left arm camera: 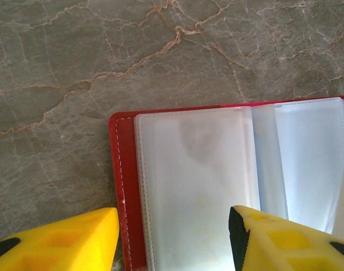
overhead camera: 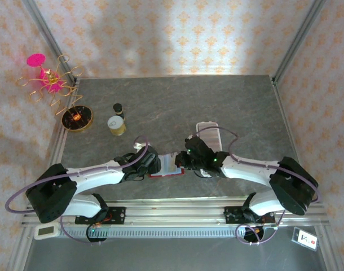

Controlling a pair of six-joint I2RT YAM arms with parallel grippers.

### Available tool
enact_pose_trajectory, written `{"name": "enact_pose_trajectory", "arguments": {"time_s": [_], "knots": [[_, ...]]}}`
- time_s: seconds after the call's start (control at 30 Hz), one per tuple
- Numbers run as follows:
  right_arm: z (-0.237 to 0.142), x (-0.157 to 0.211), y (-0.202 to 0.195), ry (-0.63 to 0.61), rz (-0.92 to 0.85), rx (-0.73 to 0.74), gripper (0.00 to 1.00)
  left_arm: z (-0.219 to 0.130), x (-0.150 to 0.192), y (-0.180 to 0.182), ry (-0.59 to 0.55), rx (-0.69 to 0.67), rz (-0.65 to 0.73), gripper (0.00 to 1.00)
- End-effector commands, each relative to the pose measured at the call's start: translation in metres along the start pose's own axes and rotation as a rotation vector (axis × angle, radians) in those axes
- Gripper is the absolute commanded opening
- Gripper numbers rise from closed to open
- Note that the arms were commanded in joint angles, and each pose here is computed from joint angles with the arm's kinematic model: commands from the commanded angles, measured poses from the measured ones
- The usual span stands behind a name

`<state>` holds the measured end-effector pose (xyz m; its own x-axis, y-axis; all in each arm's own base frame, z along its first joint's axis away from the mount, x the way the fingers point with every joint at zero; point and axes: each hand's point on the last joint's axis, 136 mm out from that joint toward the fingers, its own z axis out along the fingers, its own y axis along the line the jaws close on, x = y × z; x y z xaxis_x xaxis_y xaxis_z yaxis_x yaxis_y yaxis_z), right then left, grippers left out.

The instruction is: Put the credit cards into the card holder

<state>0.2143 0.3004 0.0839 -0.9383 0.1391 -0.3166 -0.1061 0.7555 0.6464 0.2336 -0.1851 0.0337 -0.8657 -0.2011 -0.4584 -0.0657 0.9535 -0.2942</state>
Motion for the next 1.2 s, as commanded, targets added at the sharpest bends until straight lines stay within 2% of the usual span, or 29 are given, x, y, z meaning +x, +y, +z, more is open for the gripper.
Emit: {"name": "enact_pose_trajectory", "arguments": {"time_s": [0.0,0.47,1.17], "knots": [[0.001,-0.010,0.018,-0.023,-0.024,-0.045,0.00,0.000,-0.001,-0.005,0.007,0.000,0.033,0.57],[0.010,-0.007,0.017,-0.008,-0.023,-0.039,0.00,0.008,0.005,-0.002,0.041,-0.025,0.057,0.56],[0.018,-0.012,0.017,-0.039,0.026,-0.061,0.00,0.014,0.019,0.009,0.075,-0.044,0.060,0.44]]}}
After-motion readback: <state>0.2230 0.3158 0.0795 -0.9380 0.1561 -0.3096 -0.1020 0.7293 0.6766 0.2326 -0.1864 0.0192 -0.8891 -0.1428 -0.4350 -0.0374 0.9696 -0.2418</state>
